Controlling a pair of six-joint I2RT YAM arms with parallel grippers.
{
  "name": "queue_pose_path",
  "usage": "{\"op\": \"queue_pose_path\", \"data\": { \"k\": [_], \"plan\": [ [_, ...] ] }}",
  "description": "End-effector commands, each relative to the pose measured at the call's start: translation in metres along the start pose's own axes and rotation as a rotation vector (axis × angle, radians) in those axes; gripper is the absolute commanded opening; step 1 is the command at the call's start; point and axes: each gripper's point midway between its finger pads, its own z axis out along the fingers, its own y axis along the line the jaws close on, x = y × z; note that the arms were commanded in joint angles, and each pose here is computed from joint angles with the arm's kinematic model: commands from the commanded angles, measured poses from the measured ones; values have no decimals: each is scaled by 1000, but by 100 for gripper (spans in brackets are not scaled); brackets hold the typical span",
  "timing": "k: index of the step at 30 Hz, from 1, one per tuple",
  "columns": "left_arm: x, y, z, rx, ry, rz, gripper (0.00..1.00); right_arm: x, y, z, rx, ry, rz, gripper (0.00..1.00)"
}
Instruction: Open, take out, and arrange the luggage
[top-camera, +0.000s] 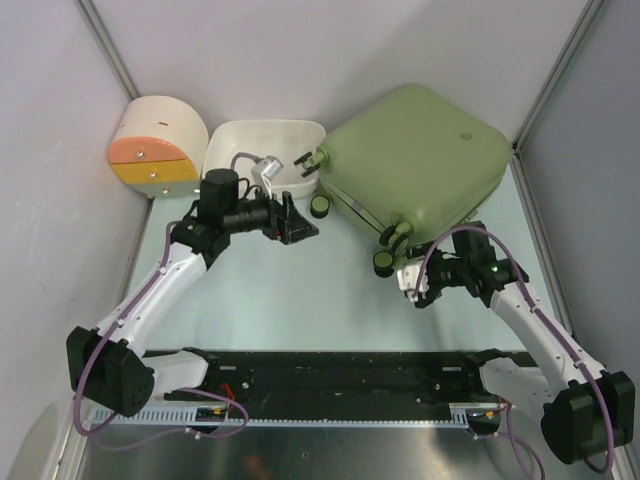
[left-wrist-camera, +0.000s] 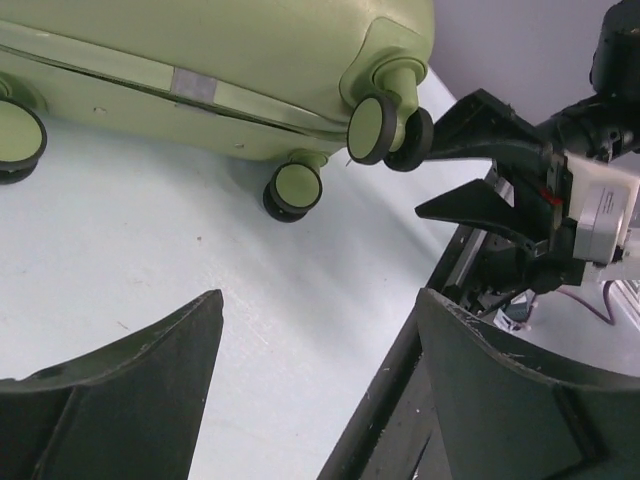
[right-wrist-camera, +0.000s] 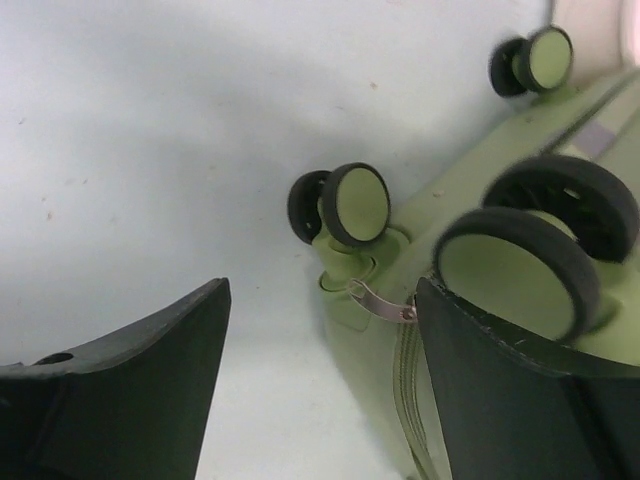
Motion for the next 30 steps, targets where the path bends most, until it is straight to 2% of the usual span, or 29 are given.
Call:
{"op": "queue_pose_path", "data": {
  "k": [1, 3, 4, 7, 8, 11, 14, 16, 17, 19, 24, 26, 30],
  "plan": [
    [5, -10, -10, 40, -35, -24, 82, -14, -45, -18, 235, -47, 377, 79],
    [11, -15, -16, 56, -49, -27, 82, -11, -49, -28, 306, -61, 613, 77],
    [19, -12, -15, 57, -48, -53, 82, -20, -49, -34, 340, -107, 796, 77],
    [29, -17, -19, 80, -58, -75, 82, -20, -58, -48, 439, -154, 1052, 81],
    [30, -17, -20, 81, -64, -73, 82, -22, -56, -48, 456, -183, 1220, 82],
    [33, -15, -22, 76, -76, -71, 83, -22, -44, -42, 433, -186, 1451, 89],
    [36, -9, -22, 57, -83, -80, 82, -21, -30, -31, 417, -246, 1620, 86],
    [36, -5, -23, 44, -91, -87, 83, -27, -24, -18, 429, -313, 1619, 80],
    [35, -3, -23, 40, -96, -87, 83, -10, -27, -18, 562, -256, 1632, 75],
    [34, -2, -24, 35, -104, -89, 83, 1, -25, -11, 650, -234, 1639, 61],
    [29, 0, -25, 25, -123, -85, 83, 13, -39, 0, 767, -312, 1671, 64],
    [28, 2, -24, 20, -127, -85, 83, 30, -37, 4, 837, -280, 1681, 62],
    [28, 5, -23, 17, -130, -93, 83, 41, -50, 5, 922, -322, 1654, 59]
  ]
}}
